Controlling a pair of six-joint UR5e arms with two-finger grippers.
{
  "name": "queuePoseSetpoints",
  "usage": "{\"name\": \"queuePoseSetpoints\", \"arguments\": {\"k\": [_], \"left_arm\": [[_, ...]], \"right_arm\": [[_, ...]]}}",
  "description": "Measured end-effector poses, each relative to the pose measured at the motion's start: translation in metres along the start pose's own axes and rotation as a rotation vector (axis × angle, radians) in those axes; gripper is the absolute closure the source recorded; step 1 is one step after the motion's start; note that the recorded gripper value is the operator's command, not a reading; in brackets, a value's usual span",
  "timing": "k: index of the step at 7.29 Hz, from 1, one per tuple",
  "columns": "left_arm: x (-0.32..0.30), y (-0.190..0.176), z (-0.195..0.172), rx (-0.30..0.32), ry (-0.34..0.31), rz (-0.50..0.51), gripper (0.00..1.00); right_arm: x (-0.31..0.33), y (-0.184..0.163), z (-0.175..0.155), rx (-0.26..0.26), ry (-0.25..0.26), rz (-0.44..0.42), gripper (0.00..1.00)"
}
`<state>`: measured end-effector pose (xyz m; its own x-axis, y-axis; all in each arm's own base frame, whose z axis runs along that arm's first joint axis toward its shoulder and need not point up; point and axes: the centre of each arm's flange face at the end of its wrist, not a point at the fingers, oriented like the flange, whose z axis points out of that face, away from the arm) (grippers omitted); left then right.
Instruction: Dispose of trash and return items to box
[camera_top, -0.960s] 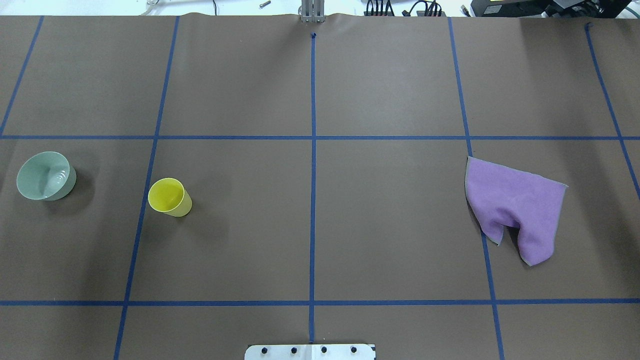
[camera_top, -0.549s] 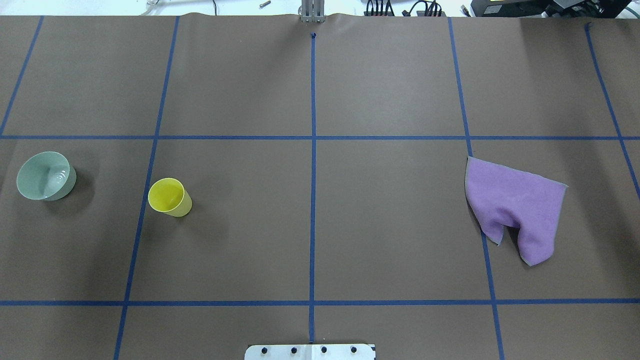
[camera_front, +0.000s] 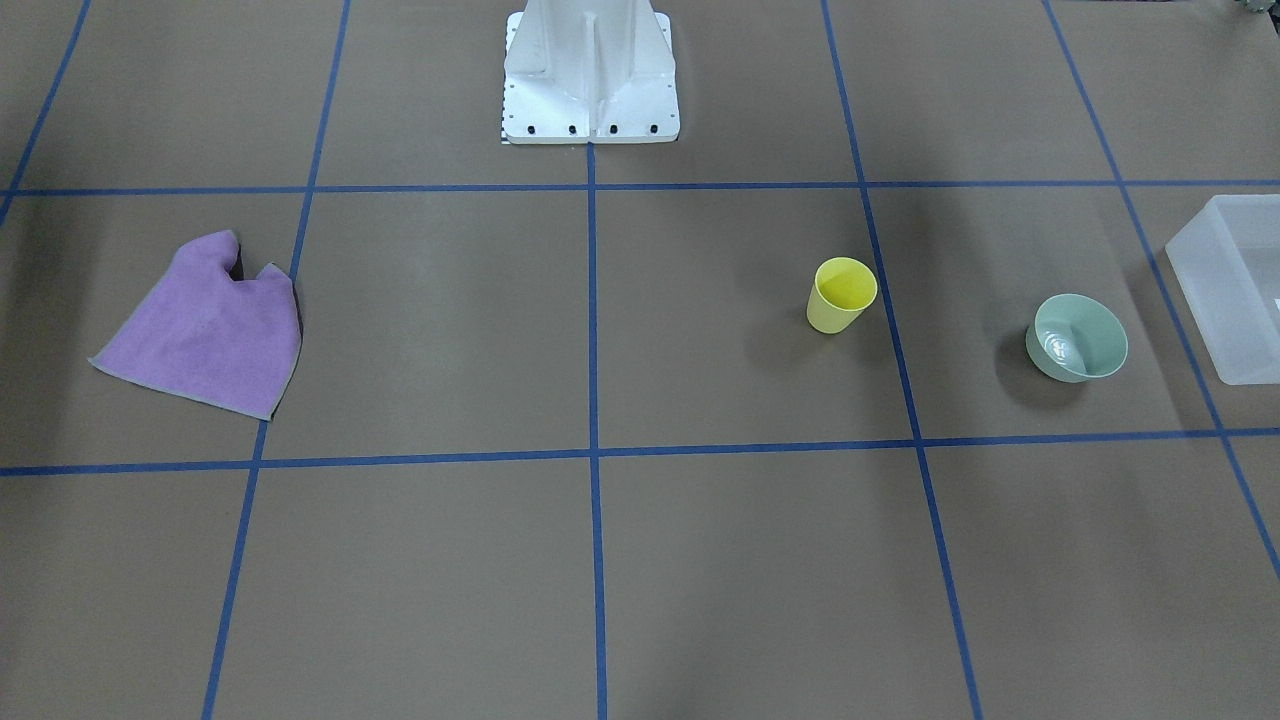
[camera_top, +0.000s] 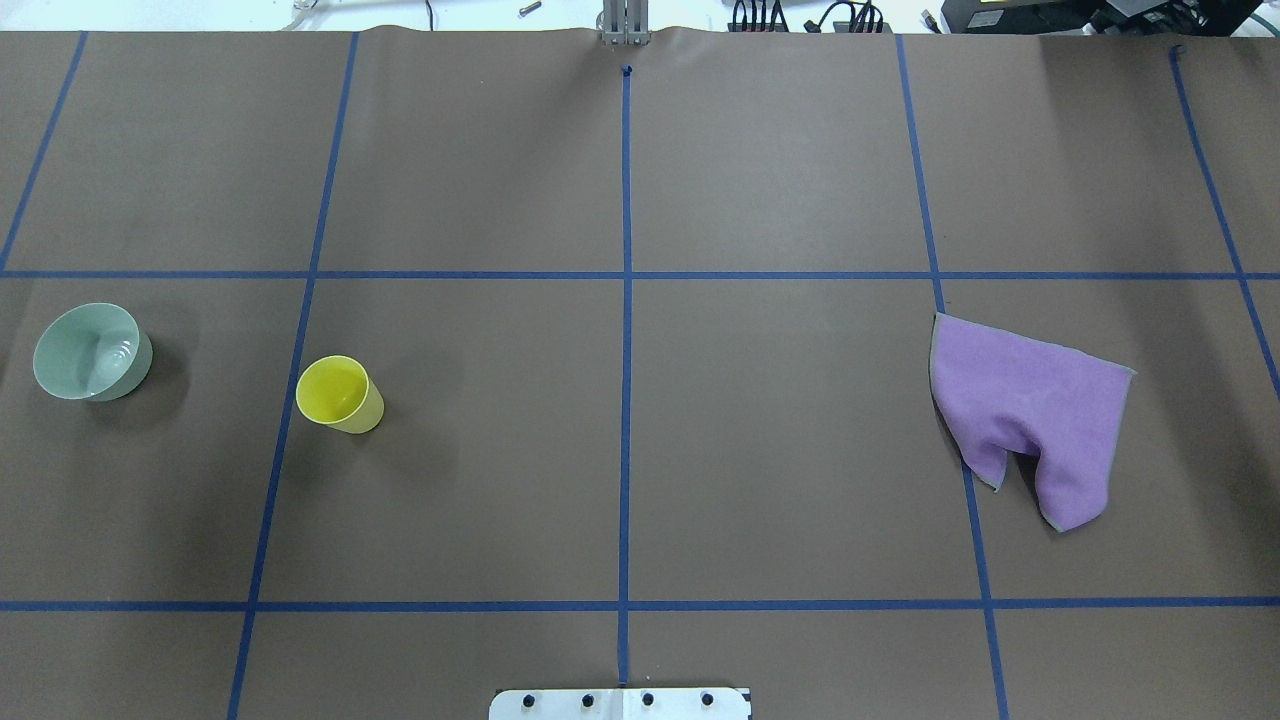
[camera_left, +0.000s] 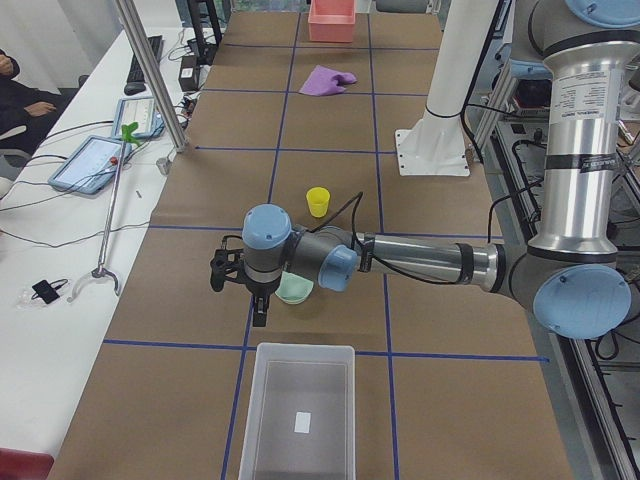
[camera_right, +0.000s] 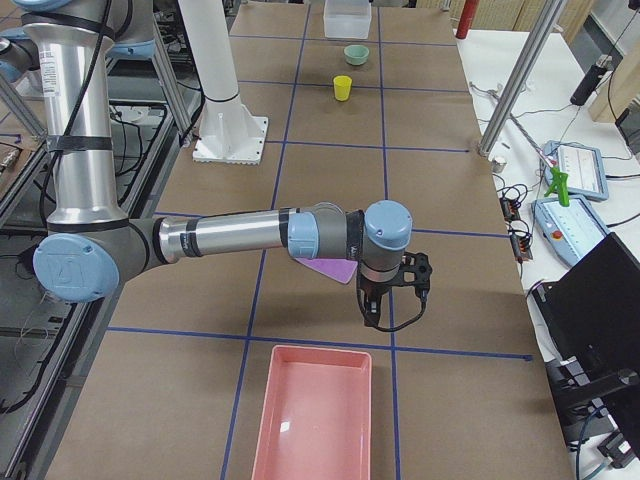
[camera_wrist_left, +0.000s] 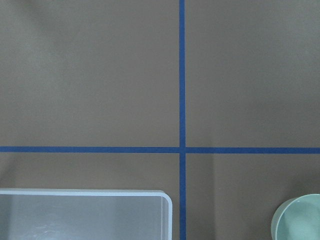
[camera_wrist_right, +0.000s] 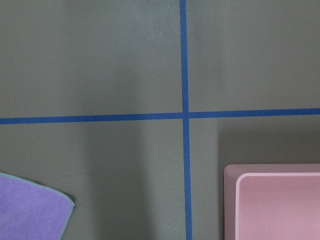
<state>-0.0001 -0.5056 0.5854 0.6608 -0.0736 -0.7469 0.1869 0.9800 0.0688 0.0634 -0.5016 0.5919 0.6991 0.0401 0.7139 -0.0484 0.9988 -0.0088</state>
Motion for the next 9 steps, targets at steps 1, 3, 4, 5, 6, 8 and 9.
{"name": "queuePoseSetpoints", "arguments": {"k": [1, 3, 4, 5, 6, 8, 9], "left_arm": [[0.020, 0.007, 0.024, -0.014, 0.021, -0.027, 0.01], [0.037, 0.021, 0.076, -0.024, 0.026, -0.055, 0.01], [0.039, 0.028, 0.104, -0.019, 0.024, -0.059, 0.01], [0.041, 0.037, 0.129, -0.025, 0.030, -0.059, 0.02], [0.046, 0.045, 0.147, -0.041, 0.036, -0.054, 0.06], [0.064, 0.058, 0.169, -0.078, 0.043, -0.049, 0.95], [0.070, 0.062, 0.174, -0.091, 0.044, -0.059, 1.00]], "right_arm": [[0.000, 0.000, 0.000, -0.001, -0.003, 0.001, 0.00], [-0.001, 0.000, 0.000, -0.002, -0.009, 0.001, 0.00], [-0.002, 0.000, -0.001, 0.000, -0.011, -0.001, 0.00], [-0.004, 0.000, -0.002, 0.002, -0.014, -0.003, 0.00], [-0.005, 0.000, -0.003, 0.004, -0.017, -0.005, 0.00], [-0.006, 0.000, -0.003, 0.005, -0.018, -0.006, 0.00], [-0.006, 0.000, -0.003, 0.004, -0.019, -0.005, 0.00]]}}
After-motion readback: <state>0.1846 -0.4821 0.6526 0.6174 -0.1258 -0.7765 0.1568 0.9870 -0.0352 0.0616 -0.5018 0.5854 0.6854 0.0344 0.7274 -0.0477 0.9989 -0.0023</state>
